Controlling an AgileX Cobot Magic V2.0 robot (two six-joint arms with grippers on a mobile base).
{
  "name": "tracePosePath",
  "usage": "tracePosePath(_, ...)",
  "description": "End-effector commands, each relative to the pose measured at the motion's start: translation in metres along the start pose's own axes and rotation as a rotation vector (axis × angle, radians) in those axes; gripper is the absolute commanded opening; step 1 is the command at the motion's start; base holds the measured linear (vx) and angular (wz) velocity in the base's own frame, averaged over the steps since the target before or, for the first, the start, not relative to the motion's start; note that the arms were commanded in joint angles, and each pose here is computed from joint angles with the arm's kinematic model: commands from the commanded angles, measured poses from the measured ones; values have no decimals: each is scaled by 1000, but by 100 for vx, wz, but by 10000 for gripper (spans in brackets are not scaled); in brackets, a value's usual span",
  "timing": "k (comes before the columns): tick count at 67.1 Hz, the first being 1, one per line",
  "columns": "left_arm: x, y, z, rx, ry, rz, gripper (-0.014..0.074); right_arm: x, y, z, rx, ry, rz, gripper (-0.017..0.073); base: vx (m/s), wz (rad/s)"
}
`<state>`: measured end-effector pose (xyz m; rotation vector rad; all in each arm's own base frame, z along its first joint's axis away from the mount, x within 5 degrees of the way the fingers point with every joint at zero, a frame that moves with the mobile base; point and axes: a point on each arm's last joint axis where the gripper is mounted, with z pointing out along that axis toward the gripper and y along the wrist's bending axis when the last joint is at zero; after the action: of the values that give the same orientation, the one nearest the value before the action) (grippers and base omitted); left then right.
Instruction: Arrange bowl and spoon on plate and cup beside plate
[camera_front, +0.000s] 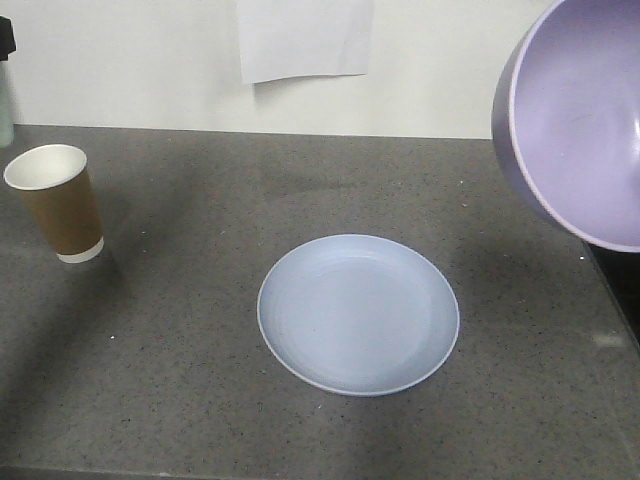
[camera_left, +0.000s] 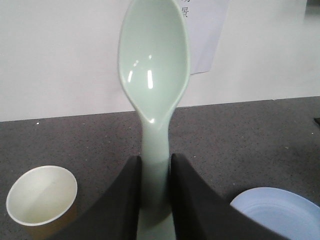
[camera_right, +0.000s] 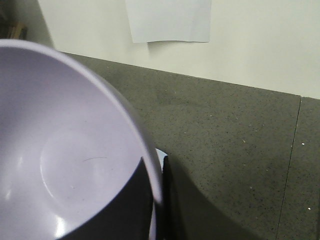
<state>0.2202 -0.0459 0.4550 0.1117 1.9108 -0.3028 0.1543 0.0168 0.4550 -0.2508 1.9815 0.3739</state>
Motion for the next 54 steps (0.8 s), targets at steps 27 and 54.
tracePosePath(27,-14,-5,-10,20,-109,-9,-6,-13,4,-8,-1,-93,-1,-6,3,0)
tracePosePath(54,-14,-5,-10,20,-109,-9,-6,-13,4,-8,-1,-93,-1,-6,3,-1)
